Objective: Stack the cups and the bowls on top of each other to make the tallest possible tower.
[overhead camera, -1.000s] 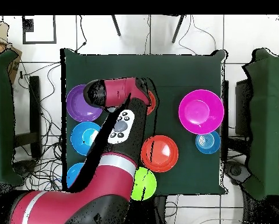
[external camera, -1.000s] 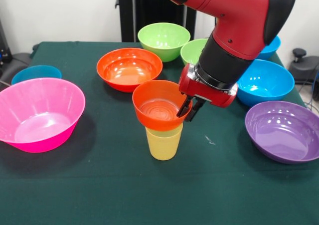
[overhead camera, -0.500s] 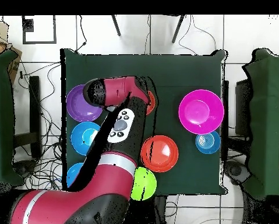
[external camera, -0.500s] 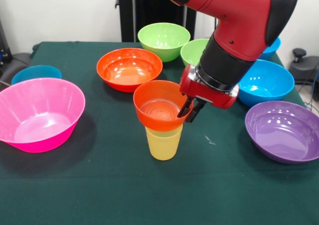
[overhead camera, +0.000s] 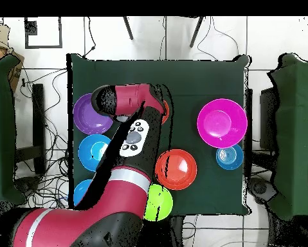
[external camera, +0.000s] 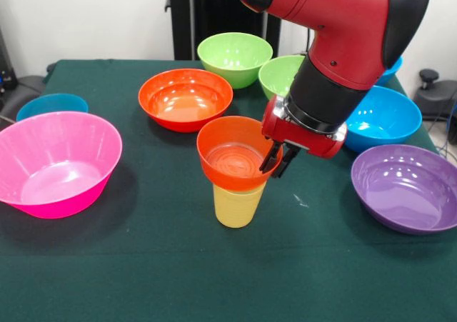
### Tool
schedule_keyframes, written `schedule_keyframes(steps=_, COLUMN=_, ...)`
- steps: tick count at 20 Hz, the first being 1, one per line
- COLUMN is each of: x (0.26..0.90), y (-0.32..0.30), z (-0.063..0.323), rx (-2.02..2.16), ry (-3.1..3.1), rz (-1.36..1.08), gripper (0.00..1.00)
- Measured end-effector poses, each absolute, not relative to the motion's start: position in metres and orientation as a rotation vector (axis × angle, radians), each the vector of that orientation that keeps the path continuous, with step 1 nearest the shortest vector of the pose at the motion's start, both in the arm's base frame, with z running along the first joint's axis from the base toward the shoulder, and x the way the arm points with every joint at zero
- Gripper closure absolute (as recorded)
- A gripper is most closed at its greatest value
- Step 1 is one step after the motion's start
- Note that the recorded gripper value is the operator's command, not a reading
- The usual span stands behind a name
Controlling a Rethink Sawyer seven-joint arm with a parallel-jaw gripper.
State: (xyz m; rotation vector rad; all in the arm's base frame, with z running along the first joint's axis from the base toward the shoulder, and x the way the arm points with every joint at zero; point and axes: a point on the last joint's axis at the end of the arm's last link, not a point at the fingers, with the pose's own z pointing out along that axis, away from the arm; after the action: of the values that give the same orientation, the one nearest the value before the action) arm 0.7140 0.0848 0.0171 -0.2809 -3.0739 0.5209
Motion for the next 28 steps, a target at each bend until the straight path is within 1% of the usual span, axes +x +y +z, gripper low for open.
schedule_keyframes(steps=28, x=0.7153, y=0.0859, z=0.0177, rx=-0.297, ry=-3.075, rz=0.506, gripper=1.00)
